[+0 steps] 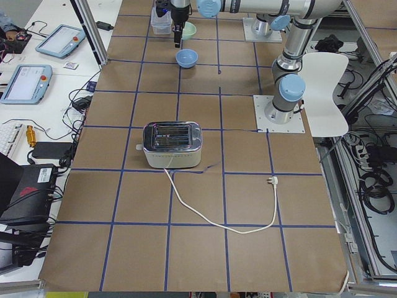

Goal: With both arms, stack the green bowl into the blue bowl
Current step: 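Carry the pale green bowl over the light blue bowl with the right gripper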

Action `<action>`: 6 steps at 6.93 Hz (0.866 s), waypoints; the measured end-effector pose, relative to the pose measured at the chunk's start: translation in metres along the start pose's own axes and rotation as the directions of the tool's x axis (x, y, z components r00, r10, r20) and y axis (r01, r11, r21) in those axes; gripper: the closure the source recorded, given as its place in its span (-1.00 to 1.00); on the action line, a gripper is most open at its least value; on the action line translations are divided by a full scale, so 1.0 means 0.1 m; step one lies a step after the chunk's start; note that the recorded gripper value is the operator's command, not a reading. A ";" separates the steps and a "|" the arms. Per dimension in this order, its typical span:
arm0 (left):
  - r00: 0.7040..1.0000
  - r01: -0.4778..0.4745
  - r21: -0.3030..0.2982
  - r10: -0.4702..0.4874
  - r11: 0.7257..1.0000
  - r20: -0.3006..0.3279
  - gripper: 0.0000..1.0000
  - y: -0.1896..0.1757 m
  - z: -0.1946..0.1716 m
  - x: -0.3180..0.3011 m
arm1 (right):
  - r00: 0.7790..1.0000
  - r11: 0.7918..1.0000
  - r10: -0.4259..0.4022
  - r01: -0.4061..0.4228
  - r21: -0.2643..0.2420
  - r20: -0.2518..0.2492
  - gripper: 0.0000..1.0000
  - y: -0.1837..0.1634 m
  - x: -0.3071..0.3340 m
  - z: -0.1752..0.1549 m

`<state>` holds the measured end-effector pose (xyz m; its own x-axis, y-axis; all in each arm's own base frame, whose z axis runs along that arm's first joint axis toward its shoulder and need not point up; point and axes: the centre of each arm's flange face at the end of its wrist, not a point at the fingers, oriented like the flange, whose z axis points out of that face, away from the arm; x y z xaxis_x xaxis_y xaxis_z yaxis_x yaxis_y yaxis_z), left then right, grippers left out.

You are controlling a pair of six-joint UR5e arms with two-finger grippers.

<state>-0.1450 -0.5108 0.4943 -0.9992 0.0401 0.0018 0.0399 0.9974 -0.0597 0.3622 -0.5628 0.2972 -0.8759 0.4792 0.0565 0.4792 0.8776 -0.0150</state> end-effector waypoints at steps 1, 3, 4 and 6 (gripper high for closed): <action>1.000 0.002 -0.004 -0.002 1.000 -0.001 -1.00 0.02 0.02 -0.01 | 1.000 1.000 0.014 -0.014 -0.011 0.007 1.00 0.14 -0.28 0.09; 1.000 0.007 -0.016 -0.007 1.000 0.003 -1.00 0.02 0.04 -0.04 | 1.000 0.999 0.024 -0.024 -0.037 -0.004 1.00 0.27 -0.48 0.22; 1.000 0.007 -0.020 -0.007 1.000 0.001 -1.00 0.02 0.05 -0.04 | 1.000 0.998 0.023 -0.024 -0.058 -0.015 1.00 0.31 -0.49 0.26; 1.000 0.008 -0.024 -0.008 1.000 0.000 -1.00 0.02 0.06 -0.05 | 0.999 0.994 0.037 -0.038 -0.098 -0.009 0.78 0.37 -0.52 0.29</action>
<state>-0.1402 -0.5094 0.4879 -0.9995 0.0321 0.0020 0.0320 0.9989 -0.0356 0.4237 -0.5548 0.2652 -0.8569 0.5115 0.0644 0.5153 0.8532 0.0805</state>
